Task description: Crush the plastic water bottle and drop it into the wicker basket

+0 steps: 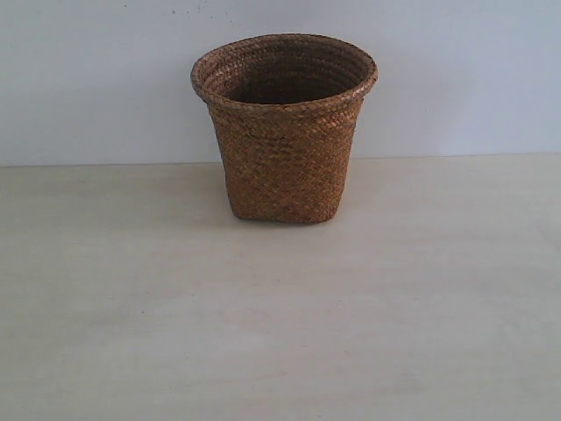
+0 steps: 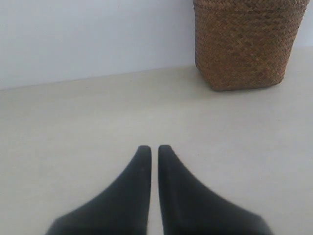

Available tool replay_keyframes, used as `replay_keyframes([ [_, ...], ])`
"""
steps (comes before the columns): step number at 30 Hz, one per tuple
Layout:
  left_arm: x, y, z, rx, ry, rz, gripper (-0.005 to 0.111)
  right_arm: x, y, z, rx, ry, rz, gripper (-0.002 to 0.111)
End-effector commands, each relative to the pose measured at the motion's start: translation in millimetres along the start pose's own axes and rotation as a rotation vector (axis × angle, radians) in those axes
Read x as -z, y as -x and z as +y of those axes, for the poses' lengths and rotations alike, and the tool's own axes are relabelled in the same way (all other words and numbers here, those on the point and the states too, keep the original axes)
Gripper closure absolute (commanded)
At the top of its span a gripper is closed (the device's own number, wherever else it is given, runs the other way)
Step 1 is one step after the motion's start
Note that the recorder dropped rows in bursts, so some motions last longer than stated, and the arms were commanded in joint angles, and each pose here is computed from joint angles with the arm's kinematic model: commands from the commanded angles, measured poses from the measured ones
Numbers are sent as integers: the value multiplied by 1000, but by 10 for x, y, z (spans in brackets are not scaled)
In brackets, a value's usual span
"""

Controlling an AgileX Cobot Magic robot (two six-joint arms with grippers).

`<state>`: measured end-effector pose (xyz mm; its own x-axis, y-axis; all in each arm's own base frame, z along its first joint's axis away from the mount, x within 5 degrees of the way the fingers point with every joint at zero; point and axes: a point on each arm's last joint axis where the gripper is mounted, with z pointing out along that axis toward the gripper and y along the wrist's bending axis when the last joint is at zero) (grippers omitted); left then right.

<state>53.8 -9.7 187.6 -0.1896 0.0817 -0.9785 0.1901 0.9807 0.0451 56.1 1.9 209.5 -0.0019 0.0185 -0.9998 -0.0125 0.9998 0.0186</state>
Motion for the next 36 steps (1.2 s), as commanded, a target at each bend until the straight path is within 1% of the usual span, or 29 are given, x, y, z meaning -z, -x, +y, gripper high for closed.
replay_keyframes([
  [1,-1,-6,0,23,2,-1,103,2,0,-6,2,-8,-13,108],
  [19,-1,-2,0,23,2,-5,103,2,-11,-8,-18,-10,-1,108],
  [24,-1,-2,0,23,2,-5,103,4,-65,-33,-36,-38,58,108],
  [30,-1,-2,0,23,2,-5,103,6,-139,-34,1,-38,120,108],
  [33,-1,-2,0,23,2,-5,103,0,-127,-34,2,-38,92,108],
  [36,-1,-2,0,23,2,-5,103,12,-208,-35,3,-38,182,108],
])
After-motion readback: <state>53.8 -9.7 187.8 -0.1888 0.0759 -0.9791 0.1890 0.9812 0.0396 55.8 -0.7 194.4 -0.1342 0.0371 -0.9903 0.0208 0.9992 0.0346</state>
